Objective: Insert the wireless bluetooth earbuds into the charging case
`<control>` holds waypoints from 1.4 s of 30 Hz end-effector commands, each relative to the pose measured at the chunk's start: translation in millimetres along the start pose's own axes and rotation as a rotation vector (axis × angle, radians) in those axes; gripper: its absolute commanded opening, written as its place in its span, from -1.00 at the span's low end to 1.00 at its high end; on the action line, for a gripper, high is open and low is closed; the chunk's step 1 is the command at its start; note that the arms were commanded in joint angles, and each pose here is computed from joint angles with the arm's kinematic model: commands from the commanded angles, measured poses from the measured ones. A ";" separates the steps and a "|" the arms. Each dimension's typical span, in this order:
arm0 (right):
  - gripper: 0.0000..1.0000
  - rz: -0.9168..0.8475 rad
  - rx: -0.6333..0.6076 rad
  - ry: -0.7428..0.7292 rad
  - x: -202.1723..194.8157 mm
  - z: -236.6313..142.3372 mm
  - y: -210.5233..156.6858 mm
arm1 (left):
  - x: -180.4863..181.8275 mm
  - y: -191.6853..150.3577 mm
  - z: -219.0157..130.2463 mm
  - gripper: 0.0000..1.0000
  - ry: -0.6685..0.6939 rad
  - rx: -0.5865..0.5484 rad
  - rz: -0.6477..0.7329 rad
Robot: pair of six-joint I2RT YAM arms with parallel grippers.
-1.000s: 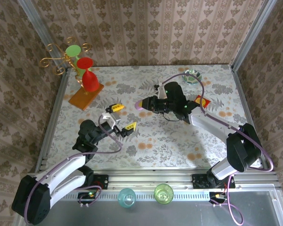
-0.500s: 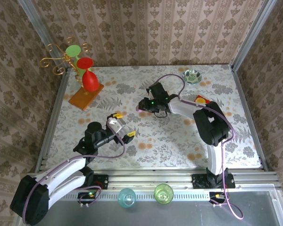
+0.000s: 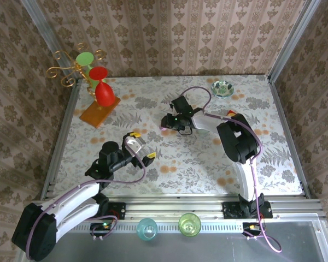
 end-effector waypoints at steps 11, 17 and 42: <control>0.85 -0.246 -0.323 -0.344 -54.0 -143.2 16.5 | 80.5 16.6 -49.2 1.00 0.530 -0.050 -0.060; 0.96 -0.455 -0.555 -0.672 -96.3 -234.9 -1.1 | 120.5 -8.2 -64.7 1.00 0.716 0.009 -0.092; 1.00 -0.309 -0.740 -0.596 -220.9 -214.5 -18.3 | 239.1 -73.6 -29.3 1.00 0.811 0.021 -0.346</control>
Point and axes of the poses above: each hand's point on the last joint's axis, 136 mm out from that joint toward the fingers, its own z axis out along the fingers, its own x axis along the line the jaws close on, y = z × x, the point moved 3 cm from there along -z, back along the fingers, and after that the axes turned 8 degrees about -z, right-handed, at the moved point
